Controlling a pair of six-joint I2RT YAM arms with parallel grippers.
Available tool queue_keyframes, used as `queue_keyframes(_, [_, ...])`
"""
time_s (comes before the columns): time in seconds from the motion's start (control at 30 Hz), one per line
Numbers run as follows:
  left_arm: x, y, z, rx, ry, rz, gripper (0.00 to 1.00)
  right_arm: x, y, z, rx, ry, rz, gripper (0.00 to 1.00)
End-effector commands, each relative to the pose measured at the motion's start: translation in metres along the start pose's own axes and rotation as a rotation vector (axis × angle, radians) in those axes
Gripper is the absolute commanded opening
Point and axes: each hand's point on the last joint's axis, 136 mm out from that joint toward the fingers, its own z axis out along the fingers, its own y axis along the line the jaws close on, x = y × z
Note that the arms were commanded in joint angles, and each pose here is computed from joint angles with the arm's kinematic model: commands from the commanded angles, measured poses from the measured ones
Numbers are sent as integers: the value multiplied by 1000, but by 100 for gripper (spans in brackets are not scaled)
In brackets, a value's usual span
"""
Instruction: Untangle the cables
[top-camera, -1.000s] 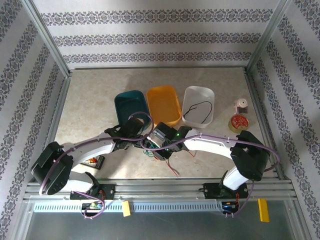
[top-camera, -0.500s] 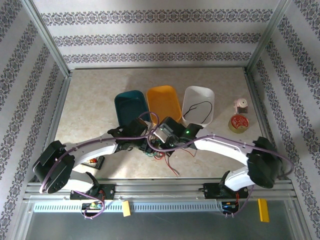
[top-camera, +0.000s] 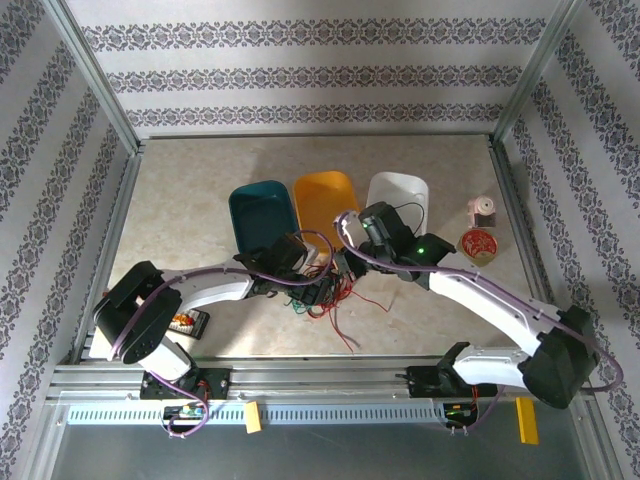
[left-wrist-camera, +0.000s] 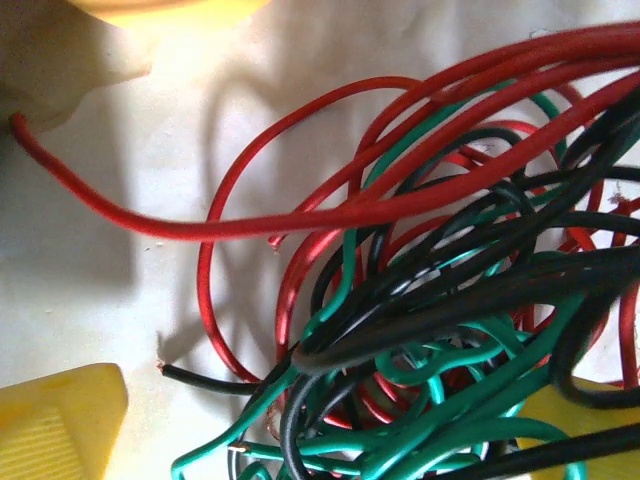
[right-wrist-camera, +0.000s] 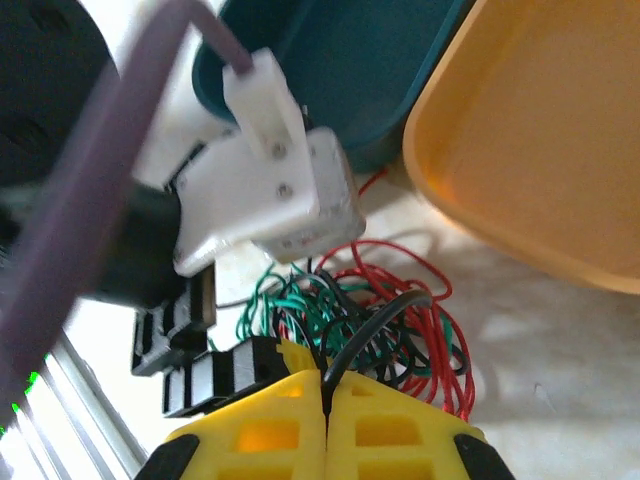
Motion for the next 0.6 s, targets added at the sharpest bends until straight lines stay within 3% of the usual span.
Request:
queue_keyframes(0.0, [3,3,6,-29,10,33,94,-41,3,-33,0,-180,36,0])
queue_keyframes(0.27, [15,4,10,-14,40,33,88,-78,-36,-95,204,-426,96,0])
queue_keyframes(0.4, [19,1,13,7,56,33,66,-91,-54,-125,301,-519,114,0])
queue_keyframes(0.57, [22,0,16,18,73,35,39,-101,-61,-149,322,-573,116,0])
